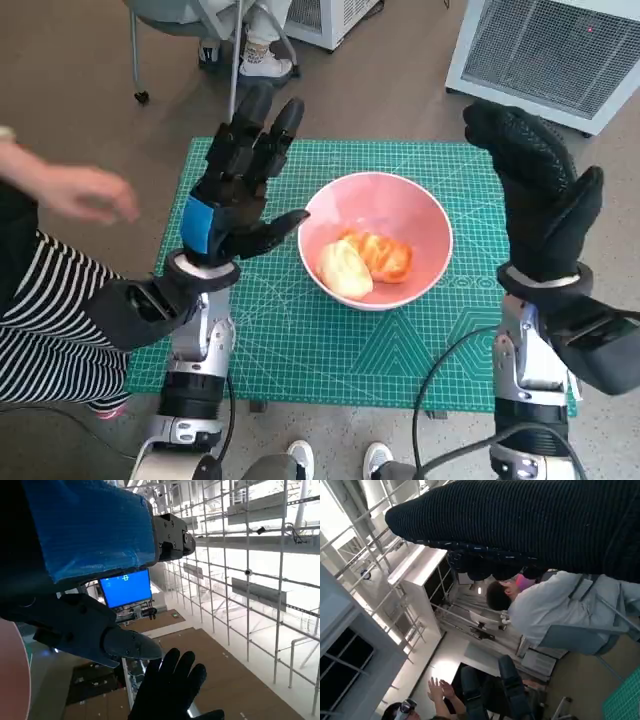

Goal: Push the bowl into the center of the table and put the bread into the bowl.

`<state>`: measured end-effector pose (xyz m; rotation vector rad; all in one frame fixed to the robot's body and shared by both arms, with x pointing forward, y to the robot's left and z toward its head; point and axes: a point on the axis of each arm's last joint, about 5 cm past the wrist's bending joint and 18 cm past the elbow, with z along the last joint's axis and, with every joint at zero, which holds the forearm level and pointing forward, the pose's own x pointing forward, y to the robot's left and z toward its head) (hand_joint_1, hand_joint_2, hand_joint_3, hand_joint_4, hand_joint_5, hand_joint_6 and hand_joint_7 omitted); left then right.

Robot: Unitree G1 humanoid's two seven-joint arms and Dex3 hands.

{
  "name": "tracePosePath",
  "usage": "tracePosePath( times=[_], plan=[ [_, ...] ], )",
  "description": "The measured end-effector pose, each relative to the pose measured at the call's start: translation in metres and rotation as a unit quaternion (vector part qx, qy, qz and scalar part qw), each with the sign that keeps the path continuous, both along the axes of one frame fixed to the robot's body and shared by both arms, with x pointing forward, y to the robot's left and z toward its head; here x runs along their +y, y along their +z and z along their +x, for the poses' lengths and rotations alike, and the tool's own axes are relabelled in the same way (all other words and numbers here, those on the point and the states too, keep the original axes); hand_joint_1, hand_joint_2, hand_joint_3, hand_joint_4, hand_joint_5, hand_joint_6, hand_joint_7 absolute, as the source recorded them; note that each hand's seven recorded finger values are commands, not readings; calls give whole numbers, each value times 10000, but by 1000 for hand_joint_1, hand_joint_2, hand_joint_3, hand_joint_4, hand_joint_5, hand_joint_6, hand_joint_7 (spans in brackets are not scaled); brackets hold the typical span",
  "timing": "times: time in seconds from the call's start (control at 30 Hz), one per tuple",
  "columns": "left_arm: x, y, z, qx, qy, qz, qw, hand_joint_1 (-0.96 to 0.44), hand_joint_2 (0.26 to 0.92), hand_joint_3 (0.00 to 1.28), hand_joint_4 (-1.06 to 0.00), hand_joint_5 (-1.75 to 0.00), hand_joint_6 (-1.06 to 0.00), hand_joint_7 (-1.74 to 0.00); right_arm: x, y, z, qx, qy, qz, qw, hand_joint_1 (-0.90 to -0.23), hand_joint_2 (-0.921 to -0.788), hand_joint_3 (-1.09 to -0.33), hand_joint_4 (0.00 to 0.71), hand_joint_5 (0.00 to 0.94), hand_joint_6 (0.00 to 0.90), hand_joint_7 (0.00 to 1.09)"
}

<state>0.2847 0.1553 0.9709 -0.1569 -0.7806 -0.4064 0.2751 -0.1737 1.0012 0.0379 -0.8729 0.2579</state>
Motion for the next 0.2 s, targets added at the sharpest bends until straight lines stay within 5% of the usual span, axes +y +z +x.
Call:
tracePosePath(
  times=[0.2],
  plan=[
    [5, -8, -5, 13, 7, 3, 10000, -233, 921, 195, -198, -2, -132, -187, -2, 4, -3, -6, 2, -6, 10000, -664, -921, -683, 156, 1, 95, 388]
  ],
)
